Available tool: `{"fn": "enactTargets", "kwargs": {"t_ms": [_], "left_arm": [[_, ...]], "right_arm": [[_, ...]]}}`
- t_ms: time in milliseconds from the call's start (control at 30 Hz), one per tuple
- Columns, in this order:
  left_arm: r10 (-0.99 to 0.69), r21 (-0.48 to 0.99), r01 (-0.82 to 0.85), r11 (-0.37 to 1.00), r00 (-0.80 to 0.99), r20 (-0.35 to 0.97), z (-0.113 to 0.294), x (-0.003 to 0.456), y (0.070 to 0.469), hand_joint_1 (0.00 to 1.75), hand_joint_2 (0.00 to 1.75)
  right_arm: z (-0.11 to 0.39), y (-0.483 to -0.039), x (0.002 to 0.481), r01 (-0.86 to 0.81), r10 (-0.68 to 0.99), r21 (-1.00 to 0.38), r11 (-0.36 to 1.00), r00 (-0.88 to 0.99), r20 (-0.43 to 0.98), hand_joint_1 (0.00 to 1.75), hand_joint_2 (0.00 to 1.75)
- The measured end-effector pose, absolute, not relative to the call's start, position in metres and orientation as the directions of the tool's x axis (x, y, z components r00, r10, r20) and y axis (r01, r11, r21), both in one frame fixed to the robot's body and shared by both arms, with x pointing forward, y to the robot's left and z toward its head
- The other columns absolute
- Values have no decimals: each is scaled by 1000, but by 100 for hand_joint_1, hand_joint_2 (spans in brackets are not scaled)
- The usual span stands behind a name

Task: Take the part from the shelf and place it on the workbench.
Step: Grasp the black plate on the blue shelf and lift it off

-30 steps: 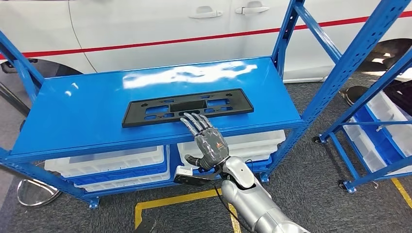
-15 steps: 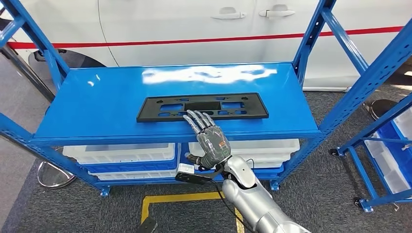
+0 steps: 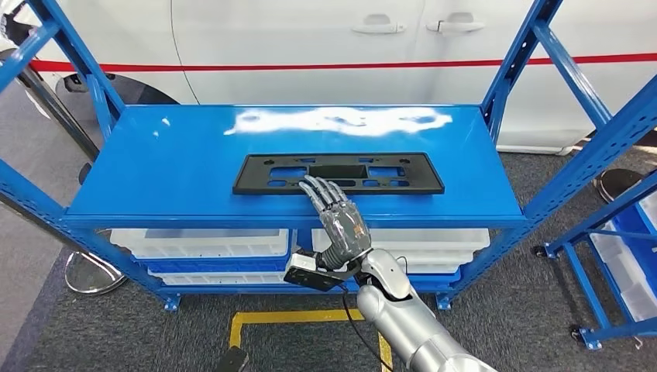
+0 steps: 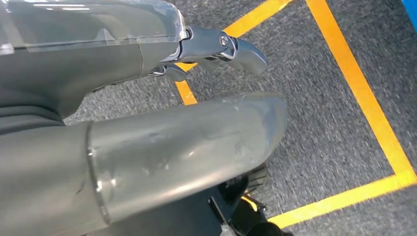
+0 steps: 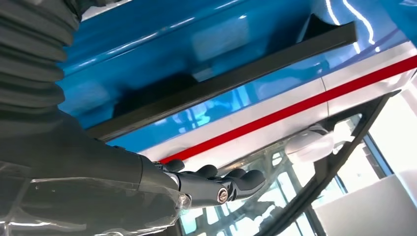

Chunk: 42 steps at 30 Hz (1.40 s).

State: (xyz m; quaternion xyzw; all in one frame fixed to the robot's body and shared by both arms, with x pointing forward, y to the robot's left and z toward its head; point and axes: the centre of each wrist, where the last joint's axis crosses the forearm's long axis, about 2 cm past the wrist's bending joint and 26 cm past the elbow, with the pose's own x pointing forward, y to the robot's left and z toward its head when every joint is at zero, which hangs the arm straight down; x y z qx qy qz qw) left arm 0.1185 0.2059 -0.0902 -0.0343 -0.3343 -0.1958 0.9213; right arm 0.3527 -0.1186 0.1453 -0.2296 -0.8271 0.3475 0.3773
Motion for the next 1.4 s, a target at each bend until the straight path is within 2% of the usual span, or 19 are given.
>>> {"fn": "enactTargets", "kwargs": {"t_ms": [567,1400], "left_arm": [[-339,71,380,922,709,618,-90,120,206,0,0],[-332,72,372,925,705,626,-90,120,205,0,0]], "right_arm": [[154,-133,376,259,786,-782,568,-452,421,0,175],[154,-150,386,334,813,-753,566,-377,444,0,175]]}}
